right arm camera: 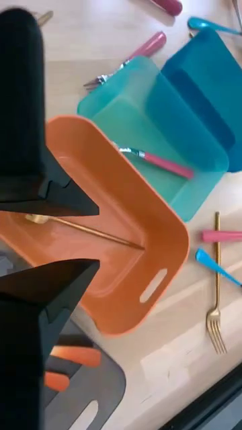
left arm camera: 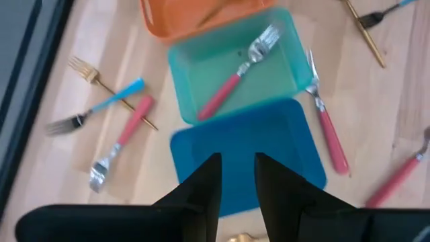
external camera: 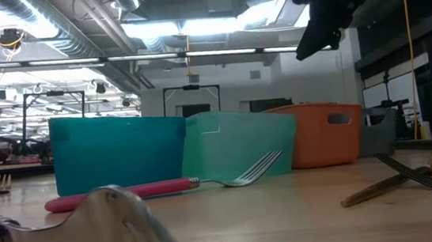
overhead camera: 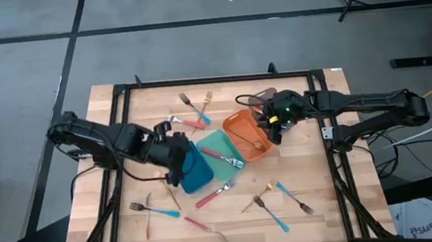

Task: Sort silverware by color (type)
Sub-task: Put the gold fork into the orange bin

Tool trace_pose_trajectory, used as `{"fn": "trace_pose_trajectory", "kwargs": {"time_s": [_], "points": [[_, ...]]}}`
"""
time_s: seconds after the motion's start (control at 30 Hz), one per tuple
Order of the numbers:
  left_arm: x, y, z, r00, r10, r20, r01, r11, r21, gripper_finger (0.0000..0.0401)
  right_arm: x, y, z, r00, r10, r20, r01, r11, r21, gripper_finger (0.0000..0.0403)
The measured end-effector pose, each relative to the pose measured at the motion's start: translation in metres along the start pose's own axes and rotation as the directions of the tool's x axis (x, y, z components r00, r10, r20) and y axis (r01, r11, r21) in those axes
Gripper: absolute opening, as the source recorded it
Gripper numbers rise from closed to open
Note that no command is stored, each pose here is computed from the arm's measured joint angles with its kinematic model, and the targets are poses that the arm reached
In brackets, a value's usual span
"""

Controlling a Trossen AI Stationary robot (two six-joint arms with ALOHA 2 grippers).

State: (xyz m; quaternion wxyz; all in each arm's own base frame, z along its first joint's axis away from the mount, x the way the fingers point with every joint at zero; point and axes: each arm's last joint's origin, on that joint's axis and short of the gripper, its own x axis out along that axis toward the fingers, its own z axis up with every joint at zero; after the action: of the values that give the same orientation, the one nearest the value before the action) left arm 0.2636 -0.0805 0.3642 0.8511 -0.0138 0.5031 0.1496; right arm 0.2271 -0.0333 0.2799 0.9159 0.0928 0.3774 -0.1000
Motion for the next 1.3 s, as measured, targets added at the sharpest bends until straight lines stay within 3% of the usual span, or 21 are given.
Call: {"fn": "trace_pose_trajectory", "kwargs": {"time_s": [0.23, 0.53, 0.7, 0.8, 0.97, 1.07, 1.2, 1.3], "points": [[0.018, -0.017, -0.023, 0.997, 0.023, -0.076, -0.029, 0.997, -0.078, 0.0082, 0.0, 0.003, 0.0, 1.0, 0.007, -0.001, -0.007, 1.0, -0.01, 0.0104], [0.047, -0.027, -0.053, 0.971, 0.0, -0.237, -0.014, 0.998, -0.057, 0.0082, 0.0, 0.003, 0.0, 1.0, 0.004, -0.001, -0.004, 1.0, -0.01, 0.0104], [0.066, -0.027, -0.07, 0.95, 0.017, -0.311, -0.096, 0.965, -0.242, 0.0082, 0.0, 0.003, 0.0, 1.0, 0.003, -0.001, -0.003, 1.0, -0.01, 0.0104], [0.075, -0.026, -0.08, 0.935, 0.024, -0.354, -0.185, 0.884, -0.429, 0.0082, 0.0, 0.003, 0.0, 1.0, 0.003, -0.001, -0.003, 1.0, -0.008, 0.0104], [0.09, -0.028, -0.094, 0.901, -0.033, -0.433, -0.308, 0.654, -0.691, 0.0082, 0.0, 0.003, 0.0, 1.0, 0.003, -0.001, -0.003, 1.0, -0.006, 0.0104], [0.097, -0.031, -0.1, 0.891, -0.071, -0.449, -0.345, 0.537, -0.77, 0.0082, 0.0, 0.003, 0.0, 1.0, 0.003, -0.001, -0.003, 1.0, -0.006, 0.0104], [0.107, -0.033, -0.105, 0.9, -0.096, -0.424, -0.348, 0.425, -0.835, 0.0082, 0.0, 0.003, 0.0, 1.0, 0.003, -0.001, -0.003, 1.0, -0.005, 0.0104], [0.114, -0.034, -0.109, 0.906, -0.111, -0.41, -0.346, 0.366, -0.864, 0.0082, 0.0, 0.003, 0.0, 1.0, 0.003, -0.001, -0.003, 1.0, -0.005, 0.0104]]}}
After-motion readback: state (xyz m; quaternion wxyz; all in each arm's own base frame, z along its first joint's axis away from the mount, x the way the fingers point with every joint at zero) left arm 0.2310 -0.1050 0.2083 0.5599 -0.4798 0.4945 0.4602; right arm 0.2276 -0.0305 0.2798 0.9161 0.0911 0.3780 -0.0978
